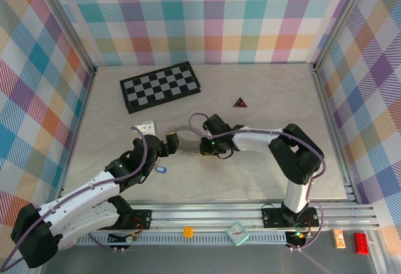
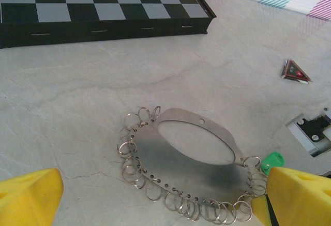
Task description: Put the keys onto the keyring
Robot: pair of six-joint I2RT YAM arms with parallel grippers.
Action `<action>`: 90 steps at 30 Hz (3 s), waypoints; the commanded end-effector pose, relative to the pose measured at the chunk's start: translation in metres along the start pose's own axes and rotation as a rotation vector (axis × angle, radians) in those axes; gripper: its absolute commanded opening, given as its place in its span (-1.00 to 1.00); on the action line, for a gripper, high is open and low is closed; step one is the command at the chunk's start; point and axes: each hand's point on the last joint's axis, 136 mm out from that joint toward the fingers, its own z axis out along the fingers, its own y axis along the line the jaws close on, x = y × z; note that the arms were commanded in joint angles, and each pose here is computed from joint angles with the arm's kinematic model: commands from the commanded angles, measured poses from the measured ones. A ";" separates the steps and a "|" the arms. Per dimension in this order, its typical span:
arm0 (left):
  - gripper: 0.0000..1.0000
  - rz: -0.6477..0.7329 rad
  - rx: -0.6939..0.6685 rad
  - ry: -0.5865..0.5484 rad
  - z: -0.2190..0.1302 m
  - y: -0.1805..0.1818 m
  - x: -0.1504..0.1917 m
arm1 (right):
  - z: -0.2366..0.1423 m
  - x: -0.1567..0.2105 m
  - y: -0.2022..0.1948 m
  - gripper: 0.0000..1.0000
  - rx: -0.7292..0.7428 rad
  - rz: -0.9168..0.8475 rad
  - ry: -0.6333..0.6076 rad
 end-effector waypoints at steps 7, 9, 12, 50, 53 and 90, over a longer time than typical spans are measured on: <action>1.00 -0.005 -0.018 -0.001 -0.002 0.007 0.001 | -0.011 -0.008 0.012 -1.00 -0.028 -0.080 -0.016; 1.00 -0.003 -0.020 -0.001 -0.002 0.007 0.001 | -0.015 -0.007 0.012 -1.00 -0.021 -0.107 -0.013; 1.00 0.002 -0.023 0.001 -0.001 0.008 0.002 | -0.021 -0.001 0.006 -1.00 0.006 -0.147 0.000; 1.00 0.042 -0.045 0.011 -0.002 0.014 0.006 | -0.015 0.016 -0.005 -1.00 0.147 -0.316 0.156; 1.00 0.042 -0.043 0.012 -0.001 0.013 0.006 | -0.012 0.016 -0.004 -0.96 0.142 -0.313 0.158; 1.00 0.040 -0.045 0.007 -0.002 0.014 0.005 | -0.001 0.006 0.012 -0.75 0.084 -0.284 0.152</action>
